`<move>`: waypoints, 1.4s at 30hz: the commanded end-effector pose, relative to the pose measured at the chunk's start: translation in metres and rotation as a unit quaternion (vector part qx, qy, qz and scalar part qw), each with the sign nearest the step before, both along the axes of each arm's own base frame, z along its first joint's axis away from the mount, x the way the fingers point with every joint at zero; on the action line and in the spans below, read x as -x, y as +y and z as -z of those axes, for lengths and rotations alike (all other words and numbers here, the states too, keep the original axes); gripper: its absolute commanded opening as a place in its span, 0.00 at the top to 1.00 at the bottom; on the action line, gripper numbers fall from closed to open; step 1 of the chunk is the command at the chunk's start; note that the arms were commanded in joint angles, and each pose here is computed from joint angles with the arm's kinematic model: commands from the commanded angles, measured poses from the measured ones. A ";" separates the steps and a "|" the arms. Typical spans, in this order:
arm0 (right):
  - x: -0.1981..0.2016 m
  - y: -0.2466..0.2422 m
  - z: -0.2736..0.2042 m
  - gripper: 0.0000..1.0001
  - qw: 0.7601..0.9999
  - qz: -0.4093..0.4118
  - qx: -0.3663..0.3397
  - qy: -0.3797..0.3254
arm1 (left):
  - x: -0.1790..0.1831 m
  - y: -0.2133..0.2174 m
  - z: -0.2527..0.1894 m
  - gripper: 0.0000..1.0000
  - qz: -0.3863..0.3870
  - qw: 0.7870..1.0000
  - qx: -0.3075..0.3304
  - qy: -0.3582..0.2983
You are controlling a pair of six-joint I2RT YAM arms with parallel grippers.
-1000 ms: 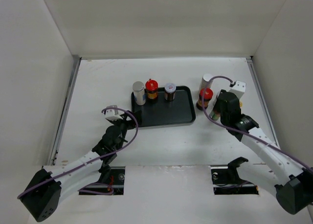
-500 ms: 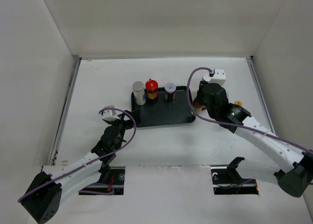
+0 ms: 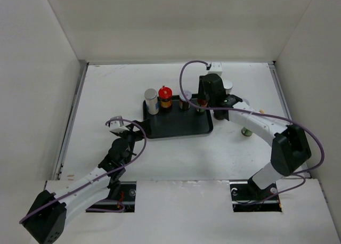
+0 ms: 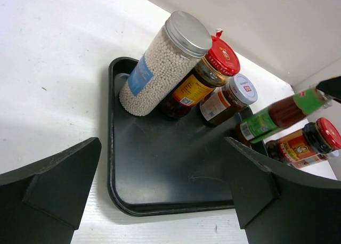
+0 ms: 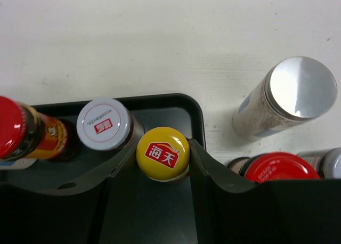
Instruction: Organize the condiment bottles
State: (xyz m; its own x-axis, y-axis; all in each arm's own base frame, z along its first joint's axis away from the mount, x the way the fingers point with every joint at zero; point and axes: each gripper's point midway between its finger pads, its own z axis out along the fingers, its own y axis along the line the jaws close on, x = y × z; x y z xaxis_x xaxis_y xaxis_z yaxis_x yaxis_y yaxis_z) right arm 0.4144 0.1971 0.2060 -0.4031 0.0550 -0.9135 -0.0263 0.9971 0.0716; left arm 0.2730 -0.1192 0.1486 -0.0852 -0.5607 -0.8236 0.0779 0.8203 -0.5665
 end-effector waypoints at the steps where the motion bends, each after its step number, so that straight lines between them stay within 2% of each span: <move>1: -0.035 0.017 -0.097 0.79 0.987 0.000 -0.081 -0.136 | -0.002 0.002 -0.010 0.00 -0.006 1.000 0.016 -0.017; 9: -0.054 0.020 -0.071 0.76 0.989 0.013 -0.068 -0.128 | -0.002 0.001 -0.009 0.00 -0.004 1.000 0.015 -0.016; 11: -0.054 0.020 -0.063 0.67 0.990 0.014 -0.062 -0.123 | -0.002 -0.003 -0.010 0.00 0.003 1.000 0.013 -0.018; 17: -0.045 0.016 -0.062 0.27 0.991 0.013 -0.060 -0.121 | 0.000 -0.007 -0.013 0.00 0.010 1.000 0.013 -0.022; 19: -0.036 0.012 -0.074 0.20 0.989 0.009 -0.072 -0.132 | -0.001 -0.009 -0.012 0.03 0.015 1.000 0.008 -0.020; 22: -0.020 -0.004 -0.092 0.16 0.985 0.008 -0.094 -0.147 | -0.001 -0.009 -0.011 0.12 0.015 1.000 0.005 -0.019; 23: -0.016 -0.010 -0.096 0.16 0.983 0.010 -0.100 -0.151 | -0.001 -0.009 -0.011 0.16 0.015 1.000 0.005 -0.019; 25: -0.009 -0.034 -0.101 0.31 0.981 0.025 -0.109 -0.157 | -0.001 -0.009 -0.011 0.23 0.014 1.000 0.005 -0.018; 27: -0.008 -0.064 -0.095 0.56 0.981 0.055 -0.110 -0.151 | -0.001 -0.008 -0.010 0.25 0.014 1.000 0.005 -0.017; 28: -0.008 -0.078 -0.088 0.62 0.982 0.072 -0.108 -0.141 | -0.002 -0.008 -0.011 0.25 0.013 1.000 0.006 -0.019; 30: -0.013 -0.095 -0.070 0.62 0.986 0.091 -0.090 -0.107 | -0.001 -0.006 -0.011 0.25 0.010 1.000 0.008 -0.020; 32: -0.023 -0.106 -0.053 0.51 0.989 0.106 -0.066 -0.075 | -0.002 -0.004 -0.011 0.23 0.005 1.000 0.009 -0.019; 34: -0.032 -0.112 -0.042 0.26 0.991 0.113 -0.043 -0.061 | -0.002 -0.003 -0.009 0.19 0.005 1.000 0.009 -0.018; 35: -0.037 -0.114 -0.038 0.21 0.991 0.115 -0.035 -0.056 | -0.002 -0.003 -0.009 0.19 0.004 1.000 0.009 -0.018; 38: -0.050 -0.117 -0.025 0.14 0.992 0.116 -0.017 -0.038 | -0.001 -0.002 -0.010 0.17 0.002 1.000 0.010 -0.020; 42: -0.063 -0.117 -0.011 0.10 0.993 0.114 0.000 -0.016 | -0.002 0.000 -0.007 0.16 -0.002 1.000 0.009 -0.016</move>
State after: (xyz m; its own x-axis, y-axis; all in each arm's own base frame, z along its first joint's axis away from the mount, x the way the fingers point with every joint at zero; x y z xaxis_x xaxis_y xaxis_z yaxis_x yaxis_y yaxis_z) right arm 0.4623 0.0816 0.1845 -0.4056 0.1446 -0.9025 0.2074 0.9762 0.0631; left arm 0.2726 -0.1224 0.1451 -0.0987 -0.5479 -0.8307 0.0837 0.8272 -0.5556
